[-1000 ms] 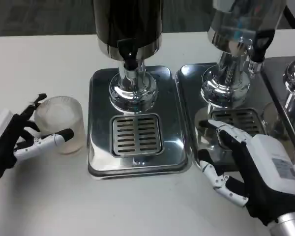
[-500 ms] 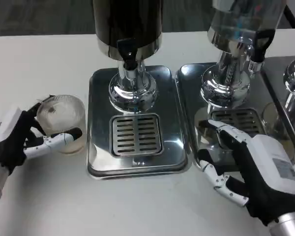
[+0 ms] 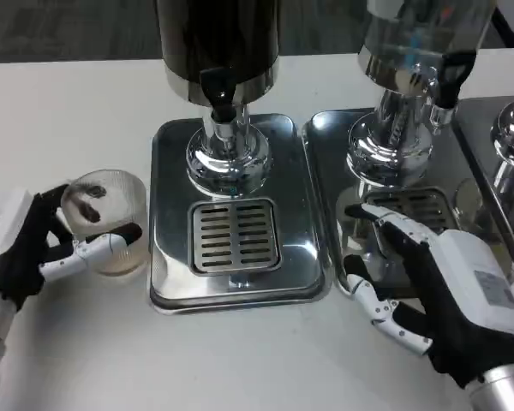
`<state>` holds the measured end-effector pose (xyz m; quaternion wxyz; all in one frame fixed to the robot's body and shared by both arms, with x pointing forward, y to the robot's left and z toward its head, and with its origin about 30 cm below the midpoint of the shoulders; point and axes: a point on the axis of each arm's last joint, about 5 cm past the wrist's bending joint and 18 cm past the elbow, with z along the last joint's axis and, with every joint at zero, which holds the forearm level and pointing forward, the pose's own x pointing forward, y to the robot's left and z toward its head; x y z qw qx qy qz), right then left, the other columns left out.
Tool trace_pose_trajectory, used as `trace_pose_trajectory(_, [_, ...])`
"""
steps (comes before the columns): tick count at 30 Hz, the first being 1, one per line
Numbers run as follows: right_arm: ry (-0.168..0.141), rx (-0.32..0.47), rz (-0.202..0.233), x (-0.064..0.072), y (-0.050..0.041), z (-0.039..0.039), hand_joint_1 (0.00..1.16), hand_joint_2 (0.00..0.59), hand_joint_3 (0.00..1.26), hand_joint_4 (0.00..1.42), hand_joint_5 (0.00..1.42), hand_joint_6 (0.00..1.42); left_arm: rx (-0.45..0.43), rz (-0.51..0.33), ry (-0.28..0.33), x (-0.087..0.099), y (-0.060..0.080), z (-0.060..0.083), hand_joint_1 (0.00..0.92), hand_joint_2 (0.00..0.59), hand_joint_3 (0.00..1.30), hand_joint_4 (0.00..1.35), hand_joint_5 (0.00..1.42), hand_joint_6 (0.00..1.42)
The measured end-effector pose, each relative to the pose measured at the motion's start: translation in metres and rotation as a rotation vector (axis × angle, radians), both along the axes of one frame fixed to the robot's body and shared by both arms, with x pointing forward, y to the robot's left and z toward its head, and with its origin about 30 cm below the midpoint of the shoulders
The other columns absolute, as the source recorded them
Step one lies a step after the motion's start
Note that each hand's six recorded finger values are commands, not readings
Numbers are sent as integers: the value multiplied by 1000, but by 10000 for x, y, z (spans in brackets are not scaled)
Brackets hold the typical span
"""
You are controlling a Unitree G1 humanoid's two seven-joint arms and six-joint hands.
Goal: Grasp the cup under the faucet to collect the drink, then remove the cup.
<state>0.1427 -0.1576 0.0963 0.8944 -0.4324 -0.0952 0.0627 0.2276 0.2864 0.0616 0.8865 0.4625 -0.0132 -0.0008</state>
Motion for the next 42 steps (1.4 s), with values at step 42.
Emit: trace_pose_trajectory(42, [11, 29, -27, -58, -19, 40, 354, 437, 241, 197, 220, 363, -36, -171, -138, 139, -293, 66, 251, 173, 483, 589, 945, 1273])
